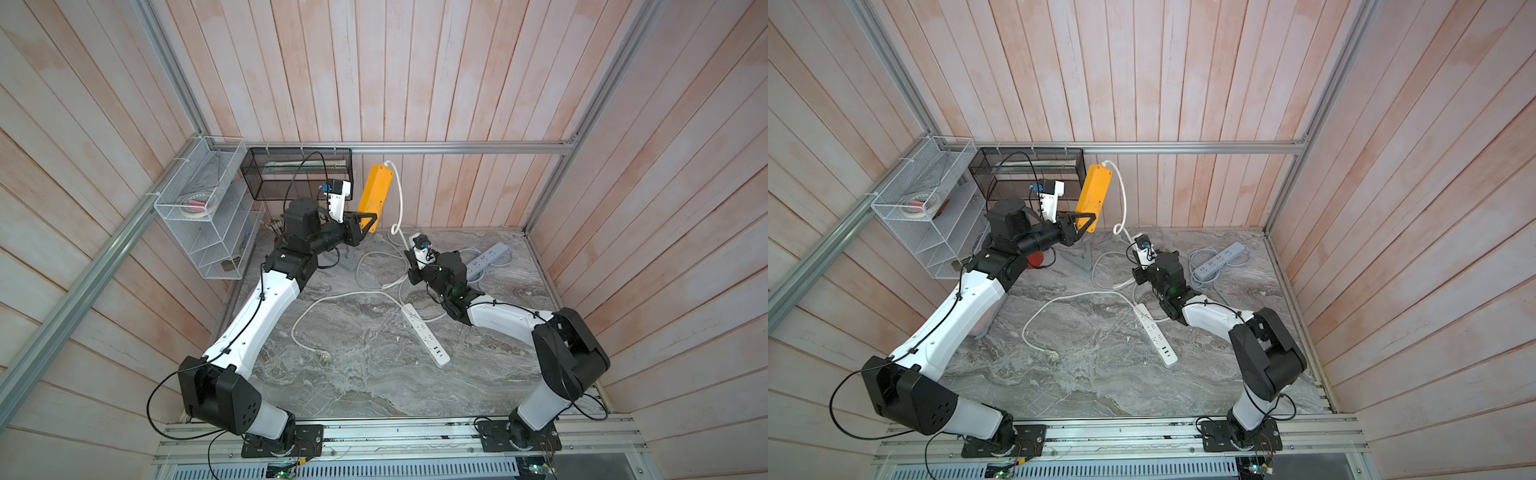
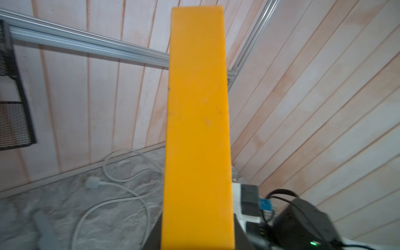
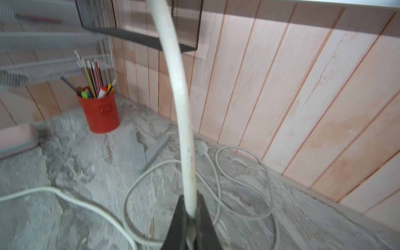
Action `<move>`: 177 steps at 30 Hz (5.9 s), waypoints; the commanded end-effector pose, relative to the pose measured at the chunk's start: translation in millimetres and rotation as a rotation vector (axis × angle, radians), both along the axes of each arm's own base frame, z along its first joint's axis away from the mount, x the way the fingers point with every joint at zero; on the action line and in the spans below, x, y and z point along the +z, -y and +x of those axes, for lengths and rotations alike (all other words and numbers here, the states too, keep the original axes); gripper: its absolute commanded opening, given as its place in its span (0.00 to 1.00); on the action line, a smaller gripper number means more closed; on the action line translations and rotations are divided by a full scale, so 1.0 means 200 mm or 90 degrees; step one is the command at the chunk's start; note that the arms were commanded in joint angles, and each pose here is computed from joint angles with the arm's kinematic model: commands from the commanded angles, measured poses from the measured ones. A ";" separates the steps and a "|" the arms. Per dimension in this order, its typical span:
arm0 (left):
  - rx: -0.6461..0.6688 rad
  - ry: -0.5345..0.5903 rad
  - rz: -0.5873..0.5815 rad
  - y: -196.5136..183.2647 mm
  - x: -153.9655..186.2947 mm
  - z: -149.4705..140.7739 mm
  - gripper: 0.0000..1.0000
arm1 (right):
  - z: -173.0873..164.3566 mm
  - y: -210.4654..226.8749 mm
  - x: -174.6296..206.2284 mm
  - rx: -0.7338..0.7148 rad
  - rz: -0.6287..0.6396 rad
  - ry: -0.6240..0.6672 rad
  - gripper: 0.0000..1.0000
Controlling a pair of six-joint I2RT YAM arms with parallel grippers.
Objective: Wrap the cord around the power strip
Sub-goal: Adjust the power cord at the center of the board, then adjust the power strip.
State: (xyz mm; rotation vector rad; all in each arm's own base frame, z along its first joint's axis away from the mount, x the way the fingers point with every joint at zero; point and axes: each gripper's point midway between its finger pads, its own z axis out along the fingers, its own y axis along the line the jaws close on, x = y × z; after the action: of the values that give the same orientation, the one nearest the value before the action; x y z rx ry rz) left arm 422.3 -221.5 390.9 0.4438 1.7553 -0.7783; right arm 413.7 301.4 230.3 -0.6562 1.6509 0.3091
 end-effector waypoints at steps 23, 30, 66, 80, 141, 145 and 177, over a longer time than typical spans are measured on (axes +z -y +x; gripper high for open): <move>-0.235 0.330 0.415 0.16 -0.71 -0.32 0.00 | -0.04 0.28 0.60 -0.041 -0.437 0.094 0.00; -0.023 0.217 0.406 -0.01 -0.62 -0.05 0.00 | 0.03 0.31 0.63 -0.058 -0.300 0.043 0.00; -0.048 0.116 -0.140 -0.21 0.04 -0.12 0.00 | -0.12 0.50 -0.30 -0.127 0.159 -0.397 0.46; -0.010 0.398 0.046 0.15 -0.18 -0.34 0.00 | -0.19 0.18 0.53 -0.075 0.701 -0.494 0.79; -0.376 -0.033 -0.080 0.49 -0.41 -0.59 0.54 | -0.57 0.03 0.80 0.601 0.561 -0.146 0.31; -0.330 -0.007 -0.058 0.47 -0.44 -0.54 0.33 | -0.43 0.02 0.73 0.479 0.574 -0.200 0.44; -0.139 0.088 0.061 0.42 -0.52 -0.36 0.14 | -0.08 0.00 0.34 -0.040 0.456 -0.461 0.47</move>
State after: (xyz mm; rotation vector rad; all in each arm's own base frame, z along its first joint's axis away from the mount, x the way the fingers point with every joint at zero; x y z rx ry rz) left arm 348.1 -304.5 251.1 0.7377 1.7516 -0.8338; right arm 389.7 300.7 327.2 0.0327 1.9260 1.2291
